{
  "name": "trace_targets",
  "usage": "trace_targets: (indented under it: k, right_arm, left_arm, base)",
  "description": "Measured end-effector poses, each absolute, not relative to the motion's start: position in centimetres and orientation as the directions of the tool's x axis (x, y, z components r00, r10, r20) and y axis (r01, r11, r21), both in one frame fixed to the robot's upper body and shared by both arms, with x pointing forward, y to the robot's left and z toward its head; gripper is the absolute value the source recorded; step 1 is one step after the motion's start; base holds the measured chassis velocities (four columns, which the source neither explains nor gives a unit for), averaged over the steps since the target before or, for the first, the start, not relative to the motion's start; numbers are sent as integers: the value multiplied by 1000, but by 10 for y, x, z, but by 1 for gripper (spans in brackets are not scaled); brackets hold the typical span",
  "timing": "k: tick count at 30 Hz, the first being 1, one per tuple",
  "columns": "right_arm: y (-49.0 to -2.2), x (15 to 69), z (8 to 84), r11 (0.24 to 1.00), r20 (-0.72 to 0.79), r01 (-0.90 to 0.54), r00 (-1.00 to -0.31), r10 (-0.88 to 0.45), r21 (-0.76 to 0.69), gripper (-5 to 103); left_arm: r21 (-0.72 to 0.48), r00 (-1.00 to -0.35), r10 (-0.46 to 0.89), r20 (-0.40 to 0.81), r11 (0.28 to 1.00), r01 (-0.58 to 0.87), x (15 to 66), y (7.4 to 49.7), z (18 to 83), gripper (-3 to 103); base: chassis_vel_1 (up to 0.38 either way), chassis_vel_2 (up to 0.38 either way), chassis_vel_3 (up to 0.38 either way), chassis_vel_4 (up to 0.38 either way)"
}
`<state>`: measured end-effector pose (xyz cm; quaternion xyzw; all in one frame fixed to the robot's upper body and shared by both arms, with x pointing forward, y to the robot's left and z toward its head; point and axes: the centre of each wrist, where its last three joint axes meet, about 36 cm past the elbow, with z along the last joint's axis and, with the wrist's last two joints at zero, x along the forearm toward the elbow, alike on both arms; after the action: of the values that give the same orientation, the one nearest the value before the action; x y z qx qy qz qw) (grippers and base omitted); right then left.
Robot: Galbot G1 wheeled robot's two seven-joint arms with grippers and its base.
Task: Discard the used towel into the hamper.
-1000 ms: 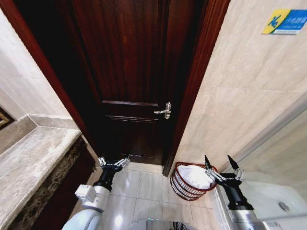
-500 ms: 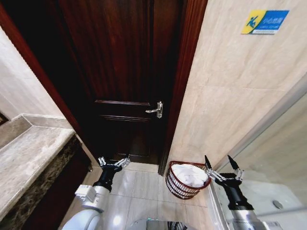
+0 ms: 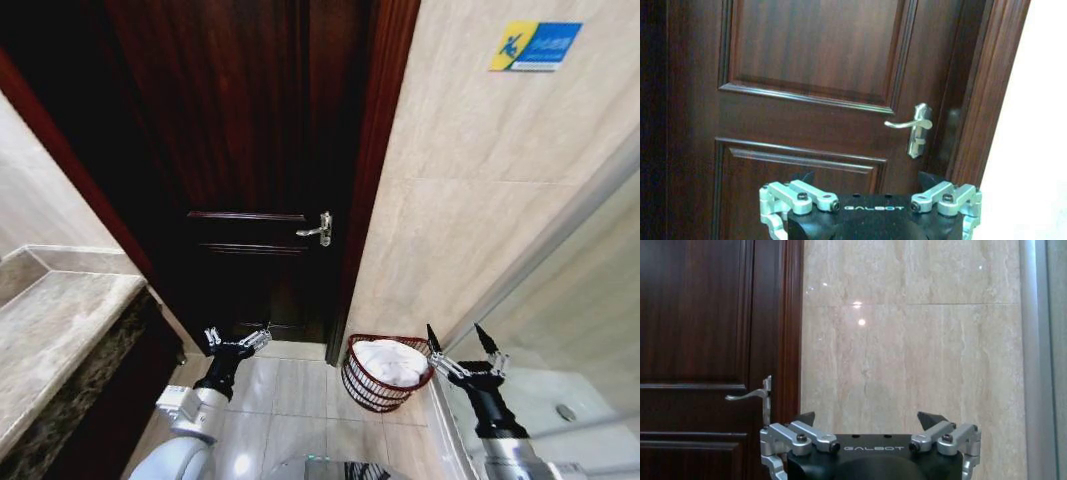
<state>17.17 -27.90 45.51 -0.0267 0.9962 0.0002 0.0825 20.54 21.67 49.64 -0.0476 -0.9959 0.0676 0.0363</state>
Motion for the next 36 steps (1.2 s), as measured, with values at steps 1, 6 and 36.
trace_targets:
  k: [1,6,36]
  right_arm:
    - [-279,172,455,999,-164,-53,-985,-53,-4,100]
    - [-279,172,455,999,-164,-53,-985,-53,-4,100]
    - [-279,172,455,999,-164,-53,-985,-53,-4,100]
  left_arm:
    - [-138,-993,100,66,986,90,205,217,496,100]
    - [-138,-993,100,66,986,90,205,217,496,100]
    - [-138,-993,100,66,986,90,205,217,496,100]
  base:
    - [0,0,0,0]
    - [0,0,0,0]
    - [-28,-33,39,42]
